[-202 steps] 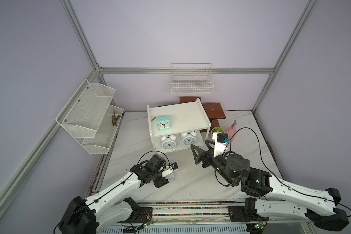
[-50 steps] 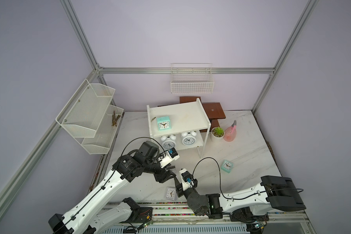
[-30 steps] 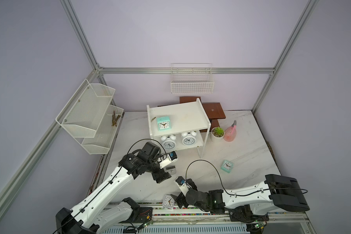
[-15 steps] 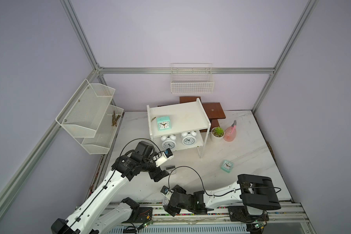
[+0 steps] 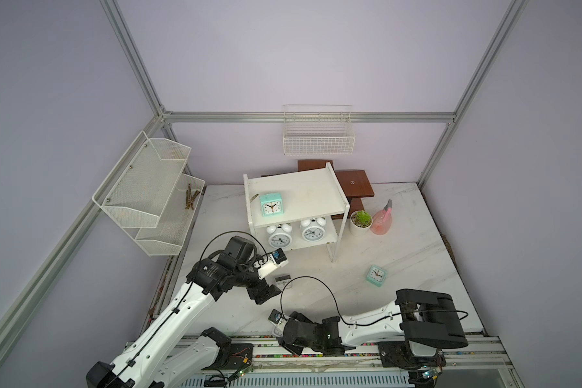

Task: Place the alarm clocks on the shelf by style
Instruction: Pick up the alarm from the center of the board.

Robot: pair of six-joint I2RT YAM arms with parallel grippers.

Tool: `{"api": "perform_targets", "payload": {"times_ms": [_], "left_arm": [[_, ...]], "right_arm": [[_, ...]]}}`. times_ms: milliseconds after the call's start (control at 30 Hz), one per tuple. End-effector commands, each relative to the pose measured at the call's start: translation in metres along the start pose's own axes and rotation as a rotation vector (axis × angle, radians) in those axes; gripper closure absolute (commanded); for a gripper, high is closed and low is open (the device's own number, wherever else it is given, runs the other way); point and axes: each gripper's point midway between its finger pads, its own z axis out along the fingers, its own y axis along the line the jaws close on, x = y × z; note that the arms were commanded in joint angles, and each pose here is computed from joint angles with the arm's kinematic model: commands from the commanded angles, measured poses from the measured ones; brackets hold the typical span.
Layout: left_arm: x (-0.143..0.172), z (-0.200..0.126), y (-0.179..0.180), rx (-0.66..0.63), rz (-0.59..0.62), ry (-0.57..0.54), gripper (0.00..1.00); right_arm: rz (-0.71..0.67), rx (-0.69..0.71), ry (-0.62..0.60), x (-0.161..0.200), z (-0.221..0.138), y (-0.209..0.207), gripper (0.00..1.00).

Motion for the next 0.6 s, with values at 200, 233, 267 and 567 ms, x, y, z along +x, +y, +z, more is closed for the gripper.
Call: {"api": "perform_targets", "payload": {"times_ms": [200,233,267,567], "left_arm": [[-0.013,-0.002,-0.006,0.043,-0.012,-0.063,0.11],[-0.014,-0.003,-0.008,0.053,-0.015,-0.070,0.11],[-0.016,-0.003,-0.010,0.063,-0.017,-0.077,0.10],[-0.024,-0.002,-0.031,0.206,-0.017,-0.123,0.07]], "right_arm": [[0.006,0.106,-0.097,-0.021,-0.034,-0.029,0.50],[0.005,0.116,-0.112,-0.023,-0.039,-0.032,0.50],[0.001,0.128,-0.123,-0.024,-0.043,-0.036,0.51],[-0.117,0.177,-0.413,-0.061,-0.108,-0.057,0.56]]}}
